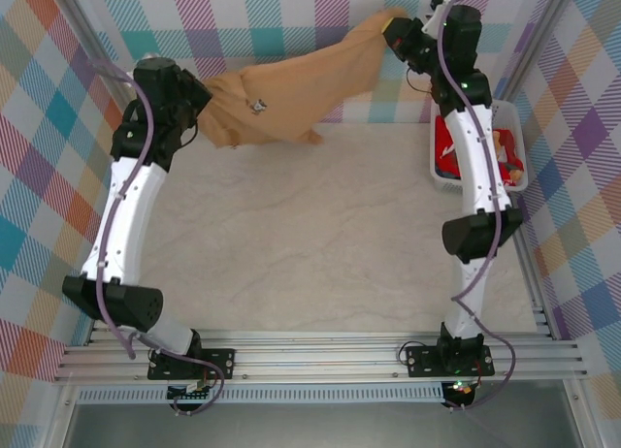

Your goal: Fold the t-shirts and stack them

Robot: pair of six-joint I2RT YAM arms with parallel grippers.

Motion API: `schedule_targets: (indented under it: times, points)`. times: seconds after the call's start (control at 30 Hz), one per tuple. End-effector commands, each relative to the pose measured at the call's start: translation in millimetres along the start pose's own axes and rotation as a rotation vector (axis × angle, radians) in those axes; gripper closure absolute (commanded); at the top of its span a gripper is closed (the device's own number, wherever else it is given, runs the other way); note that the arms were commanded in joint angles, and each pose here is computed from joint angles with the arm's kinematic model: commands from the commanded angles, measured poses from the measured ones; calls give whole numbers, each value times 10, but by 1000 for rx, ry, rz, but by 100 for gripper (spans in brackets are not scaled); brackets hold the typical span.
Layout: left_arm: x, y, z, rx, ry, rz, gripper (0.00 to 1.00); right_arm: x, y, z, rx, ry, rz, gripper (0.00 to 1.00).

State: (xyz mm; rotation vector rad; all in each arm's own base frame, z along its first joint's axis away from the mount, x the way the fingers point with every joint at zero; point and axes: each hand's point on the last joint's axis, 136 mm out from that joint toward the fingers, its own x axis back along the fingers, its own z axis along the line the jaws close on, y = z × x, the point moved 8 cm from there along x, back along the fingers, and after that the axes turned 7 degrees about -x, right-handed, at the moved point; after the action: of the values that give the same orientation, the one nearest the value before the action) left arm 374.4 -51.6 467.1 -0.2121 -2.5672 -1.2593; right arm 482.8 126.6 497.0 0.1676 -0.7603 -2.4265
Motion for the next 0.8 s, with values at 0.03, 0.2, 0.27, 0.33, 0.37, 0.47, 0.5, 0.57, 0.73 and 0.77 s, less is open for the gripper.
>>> schedule_targets:
  times: [0.03, 0.2, 0.27, 0.33, 0.37, 0.47, 0.5, 0.57, 0.73, 0.77]
  points:
    - [53, -650, 417, -37, 89, 182, 100, 323, -421, -282, -47, -125, 39, 100]
    - [86, -1848, 1132, -14, 209, 514, 100, 921, -1546, -1561, -250, -560, 191, 96]
    - [174, -2181, 1337, 14, 250, 612, 93, 1159, -1901, -1901, -303, -674, 258, 77]
    - [315, -2379, 1474, 30, 277, 669, 73, 1451, -2186, -2170, -369, -833, 304, 61]
    - [383, -2400, 1518, 34, 299, 675, 64, 1557, -2265, -2228, -379, -875, 317, 58]
    - [560, -2336, 1569, 31, 325, 648, 40, 1701, -2278, -2217, -354, -923, 305, 54]
    - [585, -2299, 1556, 21, 323, 638, 38, 1708, -2246, -2201, -334, -932, 295, 53]
    - [572, -2248, 1546, 3, 343, 636, 38, 1647, -2175, -2163, -297, -932, 297, 53]
    - [262, -2410, 1608, 9, 450, 791, 50, 1362, -2126, -2253, -255, -917, 352, 54]
    - [215, -2460, 1642, 3, 499, 831, 52, 1323, -2135, -2307, -256, -946, 373, 54]
